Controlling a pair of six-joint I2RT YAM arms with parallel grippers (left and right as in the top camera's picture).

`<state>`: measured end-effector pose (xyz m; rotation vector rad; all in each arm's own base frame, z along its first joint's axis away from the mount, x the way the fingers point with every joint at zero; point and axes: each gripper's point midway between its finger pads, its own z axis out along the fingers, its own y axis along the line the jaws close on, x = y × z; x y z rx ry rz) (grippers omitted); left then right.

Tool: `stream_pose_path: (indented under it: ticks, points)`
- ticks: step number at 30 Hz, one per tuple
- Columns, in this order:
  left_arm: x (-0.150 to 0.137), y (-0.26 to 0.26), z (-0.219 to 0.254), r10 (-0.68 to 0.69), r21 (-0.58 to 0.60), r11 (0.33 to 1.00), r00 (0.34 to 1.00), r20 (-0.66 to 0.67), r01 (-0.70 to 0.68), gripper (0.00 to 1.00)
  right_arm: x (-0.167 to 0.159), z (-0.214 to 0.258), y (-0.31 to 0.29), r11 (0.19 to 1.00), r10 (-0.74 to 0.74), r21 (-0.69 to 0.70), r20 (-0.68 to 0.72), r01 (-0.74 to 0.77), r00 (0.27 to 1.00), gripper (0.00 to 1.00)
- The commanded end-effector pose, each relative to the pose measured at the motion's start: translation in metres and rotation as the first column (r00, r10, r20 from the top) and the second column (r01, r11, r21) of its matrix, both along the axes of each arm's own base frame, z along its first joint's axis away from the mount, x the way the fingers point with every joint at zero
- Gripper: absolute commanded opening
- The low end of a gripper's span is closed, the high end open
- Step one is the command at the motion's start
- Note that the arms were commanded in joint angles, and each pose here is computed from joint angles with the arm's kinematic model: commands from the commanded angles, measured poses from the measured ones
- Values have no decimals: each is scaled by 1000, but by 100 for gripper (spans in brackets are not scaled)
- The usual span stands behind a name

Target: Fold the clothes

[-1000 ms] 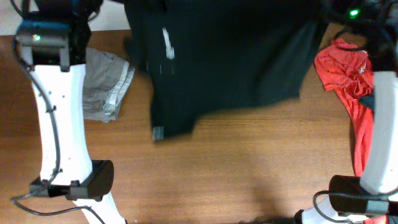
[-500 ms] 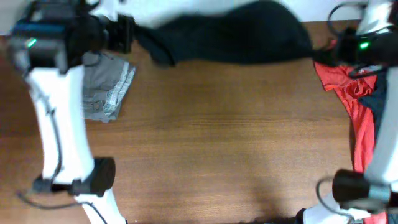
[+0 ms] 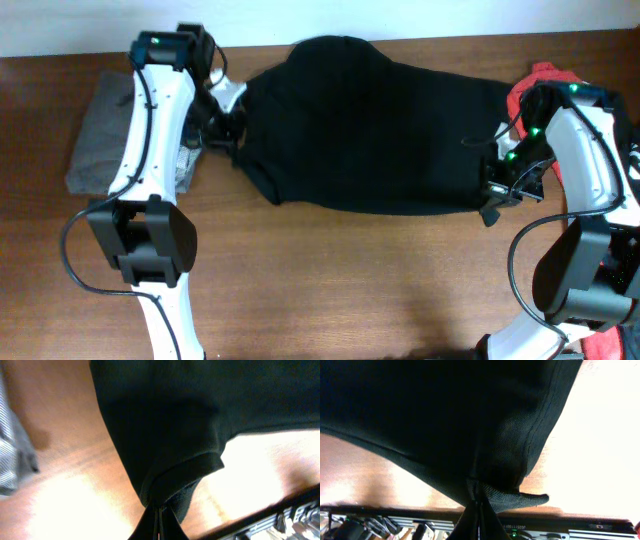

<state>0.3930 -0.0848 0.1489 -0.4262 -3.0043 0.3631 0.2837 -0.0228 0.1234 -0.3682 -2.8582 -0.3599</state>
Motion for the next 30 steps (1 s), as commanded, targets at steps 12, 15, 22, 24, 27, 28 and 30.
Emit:
stream_pose_path:
  ticks: [12,15,22,24,27,28,30]
  points:
    - [-85,21,-17,-20,85,996,980,-200,37,4,-24,11,-1,999,40,-26,-49,-41,998,6]
    - [-85,23,-13,-14,94,995,983,-181,32,16,-25,11,-2,999,41,-29,-52,-43,998,14]
    - [-68,33,-15,6,110,994,994,-109,6,44,-18,8,-10,997,40,-66,-23,-42,999,47]
    - [-51,33,-18,10,104,995,999,-41,-6,49,1,4,-19,996,-3,-89,50,8,999,59]
    - [-19,29,-20,10,88,996,996,88,-18,60,25,1,-22,994,-60,-83,146,73,987,52]
    - [-8,27,-20,10,76,997,991,135,-21,62,32,1,-21,995,-64,-67,176,77,982,51]
    - [13,18,-18,14,31,999,976,219,-21,62,46,0,-16,996,-72,-28,226,81,972,51]
